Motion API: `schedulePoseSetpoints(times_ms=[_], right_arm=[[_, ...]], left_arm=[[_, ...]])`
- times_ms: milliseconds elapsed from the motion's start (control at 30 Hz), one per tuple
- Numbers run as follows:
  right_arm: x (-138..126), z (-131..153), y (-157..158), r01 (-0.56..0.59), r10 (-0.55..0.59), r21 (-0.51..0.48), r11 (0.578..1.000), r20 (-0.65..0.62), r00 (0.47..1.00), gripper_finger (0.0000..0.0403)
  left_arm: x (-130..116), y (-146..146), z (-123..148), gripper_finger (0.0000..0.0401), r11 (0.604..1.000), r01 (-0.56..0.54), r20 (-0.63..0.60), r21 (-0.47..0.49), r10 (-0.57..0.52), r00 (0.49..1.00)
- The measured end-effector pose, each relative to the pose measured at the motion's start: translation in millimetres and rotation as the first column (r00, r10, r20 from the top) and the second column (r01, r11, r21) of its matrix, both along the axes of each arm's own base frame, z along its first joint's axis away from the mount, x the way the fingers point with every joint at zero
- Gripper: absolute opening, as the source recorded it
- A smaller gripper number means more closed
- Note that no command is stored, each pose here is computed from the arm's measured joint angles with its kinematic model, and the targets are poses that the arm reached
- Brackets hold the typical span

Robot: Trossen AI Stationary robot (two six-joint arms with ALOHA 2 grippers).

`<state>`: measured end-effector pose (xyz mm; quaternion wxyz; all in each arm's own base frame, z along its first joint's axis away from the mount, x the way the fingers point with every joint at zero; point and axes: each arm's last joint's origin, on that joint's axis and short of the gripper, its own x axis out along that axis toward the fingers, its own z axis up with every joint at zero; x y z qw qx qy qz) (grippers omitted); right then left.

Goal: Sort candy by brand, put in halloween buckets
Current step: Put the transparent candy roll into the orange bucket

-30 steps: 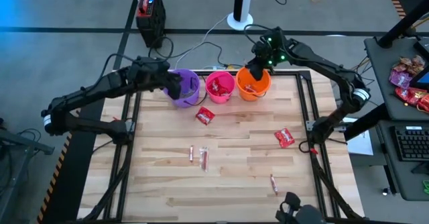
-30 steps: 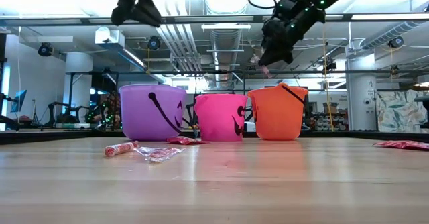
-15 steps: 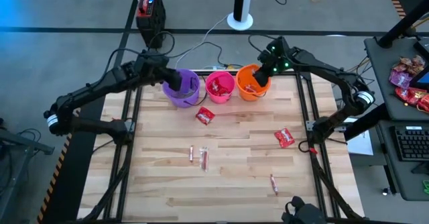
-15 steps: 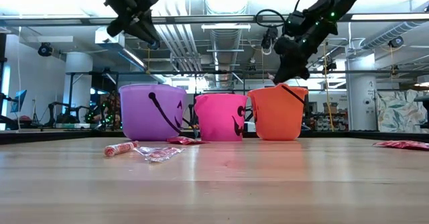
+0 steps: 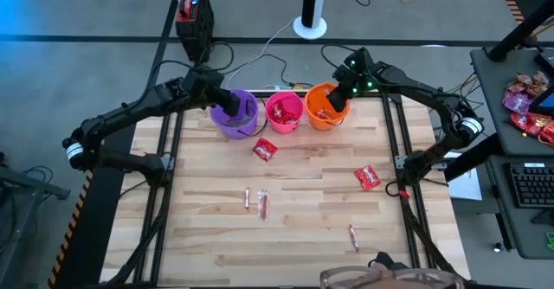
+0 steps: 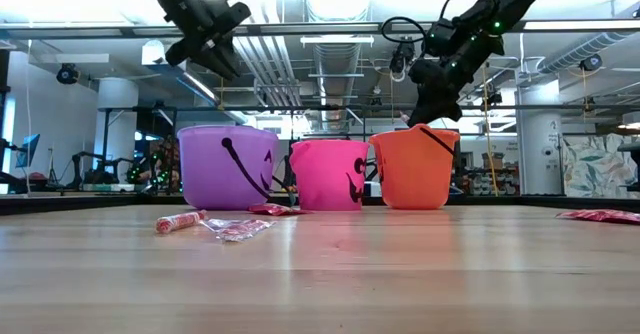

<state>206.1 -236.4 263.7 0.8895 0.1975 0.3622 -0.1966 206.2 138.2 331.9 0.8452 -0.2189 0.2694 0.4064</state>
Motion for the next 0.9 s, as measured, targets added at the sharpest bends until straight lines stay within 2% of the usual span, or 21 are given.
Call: schedulePoseSetpoints(times_ms=[667,900], right_arm=[[0.0,0.0,0.0,-0.031,0.03,-0.029,0.999,-0.01,0.999,0.0043],[0.0,0.1,0.0,0.016,-0.016,0.013,1.0,0.003,1.0,0.0071]], left_arm=[[-1.1,-1.1,1.1,0.0077,1.0,-0.007,0.007,-0.008,0.007,1.0],[-4.4,-6.6,-1.1,0.0077,0.995,0.057,0.001,-0.085,-0.057,0.998]])
